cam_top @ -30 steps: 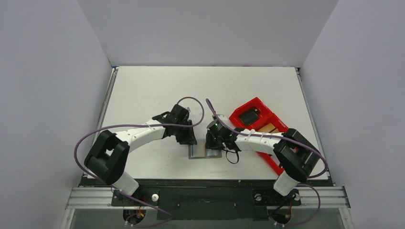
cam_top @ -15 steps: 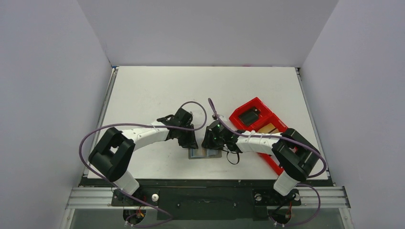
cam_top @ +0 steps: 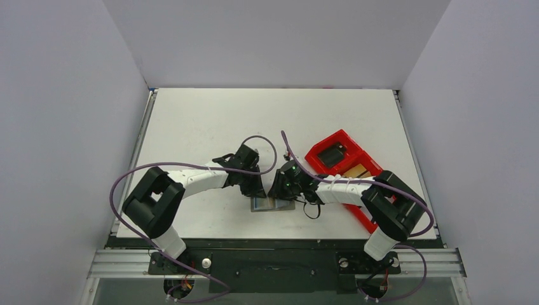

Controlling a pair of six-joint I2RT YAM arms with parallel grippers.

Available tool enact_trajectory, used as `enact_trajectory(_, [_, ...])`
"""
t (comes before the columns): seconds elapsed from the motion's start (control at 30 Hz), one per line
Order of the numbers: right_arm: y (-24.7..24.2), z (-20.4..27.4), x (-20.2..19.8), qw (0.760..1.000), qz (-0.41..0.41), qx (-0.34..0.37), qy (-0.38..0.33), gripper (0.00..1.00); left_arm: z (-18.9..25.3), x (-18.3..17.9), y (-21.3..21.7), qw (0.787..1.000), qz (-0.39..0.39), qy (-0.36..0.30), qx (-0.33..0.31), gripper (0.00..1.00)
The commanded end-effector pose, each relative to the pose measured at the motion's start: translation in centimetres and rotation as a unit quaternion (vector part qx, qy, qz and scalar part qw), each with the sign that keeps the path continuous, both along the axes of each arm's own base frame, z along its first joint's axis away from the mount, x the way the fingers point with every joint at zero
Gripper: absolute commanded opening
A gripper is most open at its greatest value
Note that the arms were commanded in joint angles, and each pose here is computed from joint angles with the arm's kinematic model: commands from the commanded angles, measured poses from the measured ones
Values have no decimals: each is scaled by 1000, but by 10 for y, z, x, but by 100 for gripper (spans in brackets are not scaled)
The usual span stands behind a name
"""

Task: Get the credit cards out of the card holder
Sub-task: Open the card holder at the center of the board.

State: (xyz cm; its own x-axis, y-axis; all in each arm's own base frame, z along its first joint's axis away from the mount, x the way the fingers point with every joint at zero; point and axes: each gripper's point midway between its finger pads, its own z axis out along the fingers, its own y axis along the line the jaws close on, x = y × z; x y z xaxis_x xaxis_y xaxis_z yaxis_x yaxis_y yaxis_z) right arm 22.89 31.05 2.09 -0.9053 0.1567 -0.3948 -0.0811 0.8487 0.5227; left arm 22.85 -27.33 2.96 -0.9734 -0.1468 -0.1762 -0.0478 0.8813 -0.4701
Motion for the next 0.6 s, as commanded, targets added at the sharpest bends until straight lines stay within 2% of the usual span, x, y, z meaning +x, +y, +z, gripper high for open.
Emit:
enact_trajectory(0.0, [2,-3,-4,1000,0,9,8,26,-9,2,-5,1000,0,-3,7,7])
enact_trajectory(0.37, [-21,18,2,999,-32,-18,-24,26,-5,4,-9,1000,6,-7,4,5])
enact_trajectory(0.57, [-20,28,6,997,-23,-48,-47,27,5,6,-10,1000,3,-15,-3,5])
